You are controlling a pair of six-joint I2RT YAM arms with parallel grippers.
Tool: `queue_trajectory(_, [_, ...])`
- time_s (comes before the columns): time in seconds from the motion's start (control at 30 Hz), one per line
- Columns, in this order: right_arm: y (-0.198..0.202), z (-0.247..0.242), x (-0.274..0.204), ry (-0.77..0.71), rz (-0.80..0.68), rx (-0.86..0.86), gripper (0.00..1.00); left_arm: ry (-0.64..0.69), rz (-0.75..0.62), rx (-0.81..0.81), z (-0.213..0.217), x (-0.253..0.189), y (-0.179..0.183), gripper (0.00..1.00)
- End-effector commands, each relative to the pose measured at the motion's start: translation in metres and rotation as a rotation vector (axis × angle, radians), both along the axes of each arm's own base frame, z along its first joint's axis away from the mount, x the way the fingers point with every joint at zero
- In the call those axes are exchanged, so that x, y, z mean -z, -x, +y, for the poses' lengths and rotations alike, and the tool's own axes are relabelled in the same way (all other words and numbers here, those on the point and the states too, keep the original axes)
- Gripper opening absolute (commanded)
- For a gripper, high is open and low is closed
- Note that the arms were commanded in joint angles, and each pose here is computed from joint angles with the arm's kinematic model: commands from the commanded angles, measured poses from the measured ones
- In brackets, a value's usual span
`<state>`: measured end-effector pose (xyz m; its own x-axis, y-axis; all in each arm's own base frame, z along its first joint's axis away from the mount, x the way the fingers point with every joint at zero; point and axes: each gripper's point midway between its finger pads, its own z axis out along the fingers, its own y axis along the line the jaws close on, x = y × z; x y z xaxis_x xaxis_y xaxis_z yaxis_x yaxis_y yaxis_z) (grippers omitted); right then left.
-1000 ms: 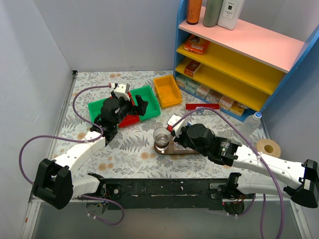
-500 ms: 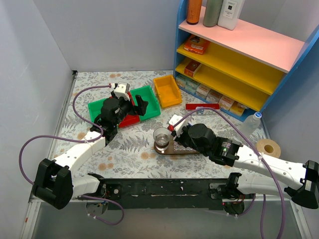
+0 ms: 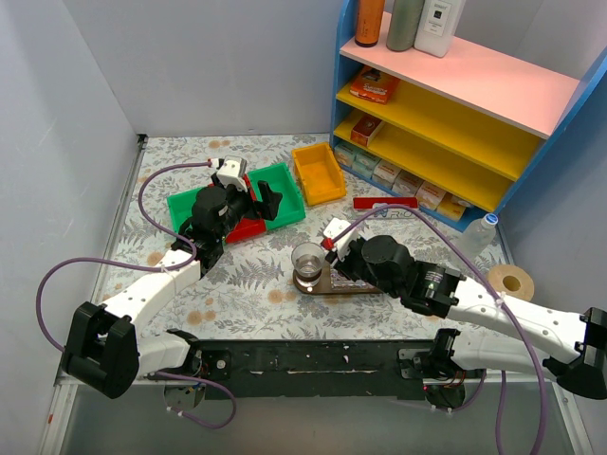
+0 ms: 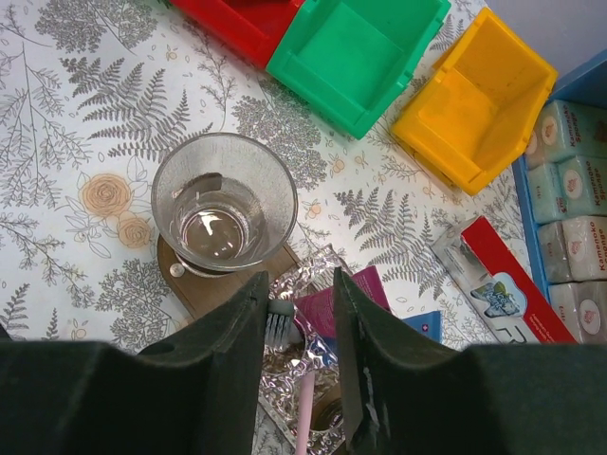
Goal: Prepare toiletry sets of a toothbrush and toothpaste on the tray
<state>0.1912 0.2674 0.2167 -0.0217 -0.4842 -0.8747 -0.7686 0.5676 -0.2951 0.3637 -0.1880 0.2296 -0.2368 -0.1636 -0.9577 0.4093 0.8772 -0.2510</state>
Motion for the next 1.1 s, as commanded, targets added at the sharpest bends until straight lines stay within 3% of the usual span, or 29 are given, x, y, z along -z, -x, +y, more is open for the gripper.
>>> queue_trajectory(0.0, [0.000, 0.000, -0.015, -0.054, -0.028, -0.005, 0.42, 0.005, -0.043, 0.001, 0.001, -0.018, -0.002, 0.98])
queue_trajectory(0.3, [0.005, 0.002, -0.022, -0.088, -0.023, -0.030, 0.51, 0.005, -0.045, 0.001, 0.000, -0.019, -0.002, 0.98])
queue_trajectory(1.07, [0.009, -0.002, -0.047, -0.202, -0.053, -0.035, 0.63, 0.006, -0.051, -0.005, 0.002, -0.021, -0.001, 0.98])
